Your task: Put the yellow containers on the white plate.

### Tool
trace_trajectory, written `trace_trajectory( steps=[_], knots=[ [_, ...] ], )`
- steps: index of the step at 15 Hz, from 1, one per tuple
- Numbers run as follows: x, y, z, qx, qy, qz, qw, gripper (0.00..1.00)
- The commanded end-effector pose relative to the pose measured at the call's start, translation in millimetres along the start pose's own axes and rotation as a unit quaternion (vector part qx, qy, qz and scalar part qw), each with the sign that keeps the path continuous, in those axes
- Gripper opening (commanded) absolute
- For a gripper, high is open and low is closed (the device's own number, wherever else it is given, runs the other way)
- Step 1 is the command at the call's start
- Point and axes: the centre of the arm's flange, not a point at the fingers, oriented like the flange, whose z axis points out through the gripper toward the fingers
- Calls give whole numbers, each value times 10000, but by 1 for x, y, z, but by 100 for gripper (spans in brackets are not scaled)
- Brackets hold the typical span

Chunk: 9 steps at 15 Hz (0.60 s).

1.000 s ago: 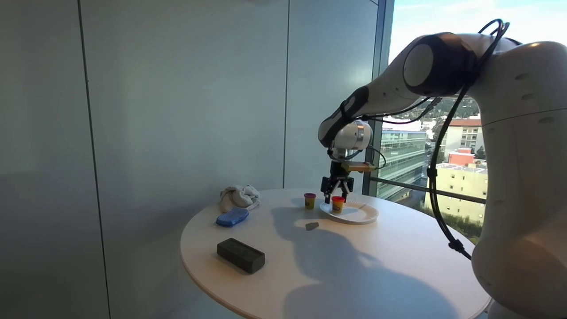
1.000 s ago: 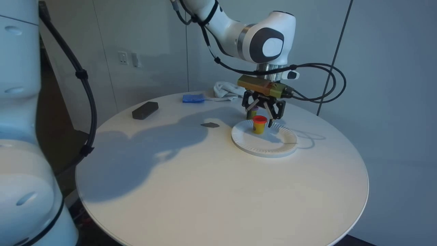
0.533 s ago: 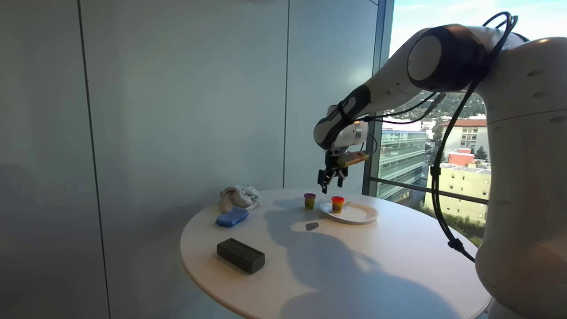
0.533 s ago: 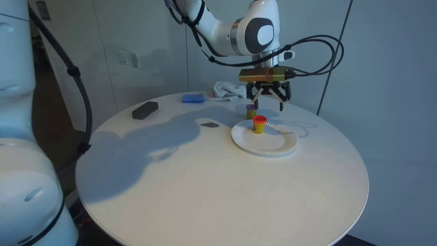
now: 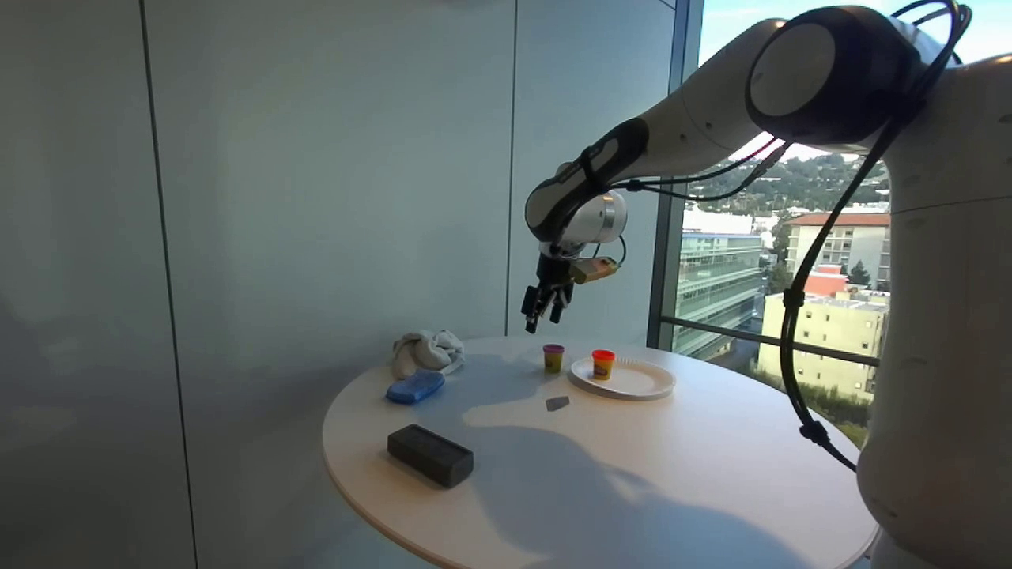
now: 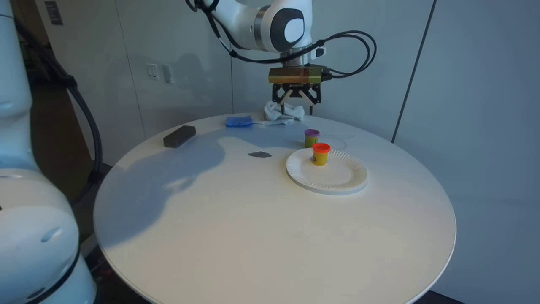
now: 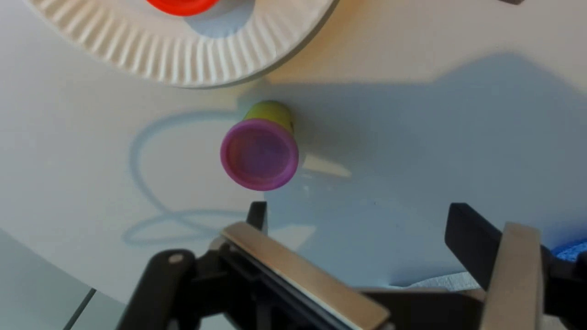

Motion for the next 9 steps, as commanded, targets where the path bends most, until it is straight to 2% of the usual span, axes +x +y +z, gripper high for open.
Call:
trace_trajectory(
  steps=[1,5,9],
  knots=[
    [6,13,19,-178,-207,50,9996,100],
    [-2,27,40,-368,-484,47,9981,100],
    [1,27,53,-519,-567,-173,9969,100]
  ],
)
